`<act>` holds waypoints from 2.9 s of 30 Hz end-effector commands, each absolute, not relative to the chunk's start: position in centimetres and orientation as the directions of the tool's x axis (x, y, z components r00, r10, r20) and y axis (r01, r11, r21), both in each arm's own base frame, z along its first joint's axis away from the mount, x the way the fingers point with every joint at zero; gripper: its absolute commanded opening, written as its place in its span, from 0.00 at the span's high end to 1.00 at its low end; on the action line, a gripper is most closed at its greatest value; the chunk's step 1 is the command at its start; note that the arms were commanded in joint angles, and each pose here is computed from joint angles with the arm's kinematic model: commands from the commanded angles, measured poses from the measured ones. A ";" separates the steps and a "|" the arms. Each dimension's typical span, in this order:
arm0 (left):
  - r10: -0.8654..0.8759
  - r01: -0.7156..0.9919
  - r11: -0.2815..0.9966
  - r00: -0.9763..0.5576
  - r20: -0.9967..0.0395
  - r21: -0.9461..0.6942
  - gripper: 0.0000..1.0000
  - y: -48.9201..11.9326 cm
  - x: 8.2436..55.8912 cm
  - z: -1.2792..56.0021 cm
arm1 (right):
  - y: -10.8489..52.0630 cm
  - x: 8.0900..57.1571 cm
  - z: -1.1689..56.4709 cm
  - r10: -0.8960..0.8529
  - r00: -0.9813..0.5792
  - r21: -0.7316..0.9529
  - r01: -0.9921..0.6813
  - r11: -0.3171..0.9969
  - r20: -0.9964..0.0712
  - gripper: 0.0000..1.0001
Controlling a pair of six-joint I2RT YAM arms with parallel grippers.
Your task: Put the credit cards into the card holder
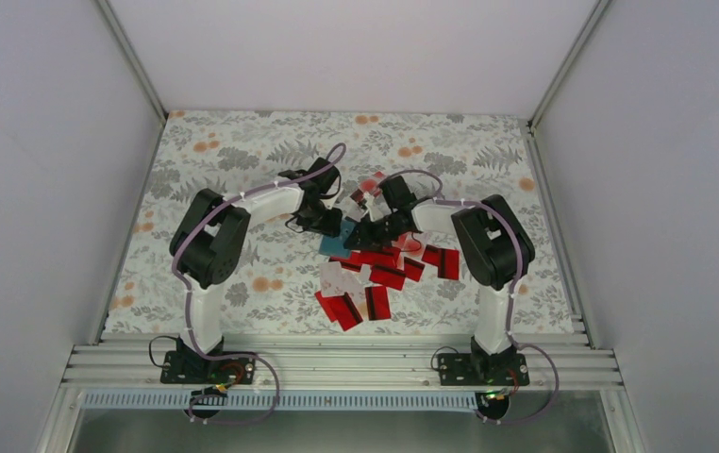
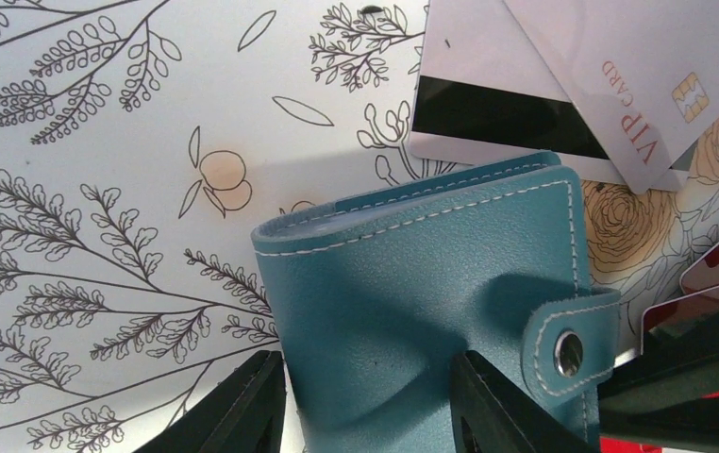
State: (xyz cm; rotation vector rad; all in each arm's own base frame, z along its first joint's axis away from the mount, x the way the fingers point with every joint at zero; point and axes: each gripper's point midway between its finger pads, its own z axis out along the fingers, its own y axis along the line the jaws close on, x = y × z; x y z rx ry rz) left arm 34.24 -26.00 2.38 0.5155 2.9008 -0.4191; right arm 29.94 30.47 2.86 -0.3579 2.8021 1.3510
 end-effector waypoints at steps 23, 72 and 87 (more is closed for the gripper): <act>0.322 0.324 0.920 -0.946 -0.045 -0.221 0.62 -25.4 31.3 -2.0 | 26.5 29.6 4.1 -0.050 -0.994 0.703 -0.106 0.704 -0.100 0.83; 0.271 0.260 0.924 -0.963 0.002 -0.279 0.72 -26.7 31.3 -1.1 | 30.6 31.3 4.2 -0.078 -0.995 0.791 -0.094 0.605 -0.059 0.83; 0.253 0.232 0.917 -0.967 0.026 -0.325 0.73 -27.3 30.2 -1.6 | 31.2 31.1 2.5 -0.069 -0.997 0.768 -0.074 0.636 -0.039 0.84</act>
